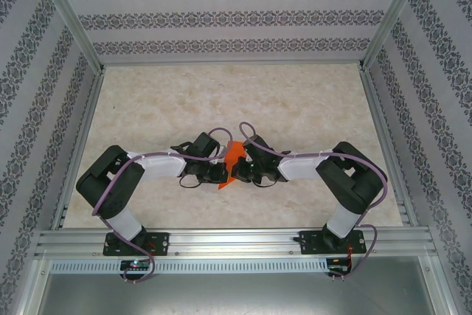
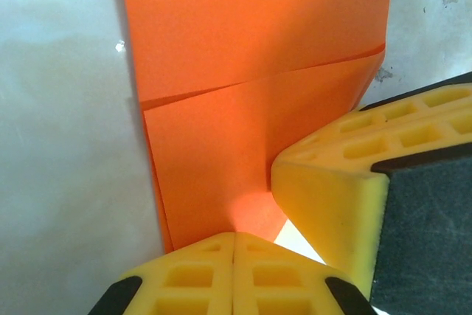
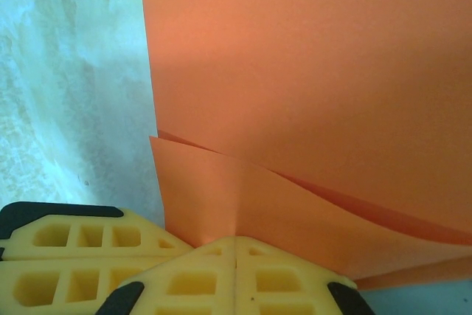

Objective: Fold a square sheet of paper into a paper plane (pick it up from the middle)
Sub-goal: Third fold the triangle at the center of the table.

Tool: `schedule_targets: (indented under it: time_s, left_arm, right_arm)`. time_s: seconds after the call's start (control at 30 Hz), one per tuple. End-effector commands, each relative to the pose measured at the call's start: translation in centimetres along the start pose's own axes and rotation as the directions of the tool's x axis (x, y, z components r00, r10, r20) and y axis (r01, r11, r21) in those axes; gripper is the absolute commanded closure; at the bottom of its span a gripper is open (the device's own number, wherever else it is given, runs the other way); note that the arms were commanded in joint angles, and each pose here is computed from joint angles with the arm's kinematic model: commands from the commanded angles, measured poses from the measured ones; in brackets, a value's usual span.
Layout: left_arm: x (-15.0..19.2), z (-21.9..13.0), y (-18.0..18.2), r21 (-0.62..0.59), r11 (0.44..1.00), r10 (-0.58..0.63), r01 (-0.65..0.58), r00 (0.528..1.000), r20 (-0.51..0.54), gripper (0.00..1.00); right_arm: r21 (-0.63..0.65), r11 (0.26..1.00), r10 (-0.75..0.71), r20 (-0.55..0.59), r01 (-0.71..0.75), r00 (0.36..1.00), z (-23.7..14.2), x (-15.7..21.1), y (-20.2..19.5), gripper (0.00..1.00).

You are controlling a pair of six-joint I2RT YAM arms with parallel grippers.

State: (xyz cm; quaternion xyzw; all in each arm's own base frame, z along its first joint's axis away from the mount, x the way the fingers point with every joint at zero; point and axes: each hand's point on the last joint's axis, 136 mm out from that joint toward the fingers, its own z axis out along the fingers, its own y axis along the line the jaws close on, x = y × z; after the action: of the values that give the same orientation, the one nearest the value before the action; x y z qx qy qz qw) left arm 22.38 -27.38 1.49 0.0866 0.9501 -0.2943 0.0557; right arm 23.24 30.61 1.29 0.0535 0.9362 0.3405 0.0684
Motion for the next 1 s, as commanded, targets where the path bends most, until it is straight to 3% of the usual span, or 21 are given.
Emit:
schedule_targets:
  time_s: [0.0,0.6,0.73,0.97]
  left_arm:
    - [2.4,0.6,4.7,-0.175,0.984,-0.025,0.015,0.998,-0.054,0.94]
    - [3.7,0.5,5.9,-0.207,0.978,-0.023,0.008,0.997,-0.071,0.99]
    - [3.6,0.4,5.7,-0.199,0.980,-0.020,0.006,0.998,-0.066,0.98]
    - [3.0,-0.1,4.8,-0.171,0.985,-0.010,0.001,0.999,-0.047,0.98]
  right_arm:
    - [0.050,0.998,0.031,0.029,-0.033,0.999,0.1,-0.7,-2.0,0.93]
    - [-0.022,0.995,0.101,0.138,-0.099,0.985,-2.5,-5.6,-5.6,0.89]
    - [-0.067,0.995,0.084,0.147,-0.074,0.986,-3.0,-6.0,-4.9,0.89]
    - [-0.163,0.985,-0.021,0.210,0.056,0.977,-6.2,-6.7,0.8,0.88]
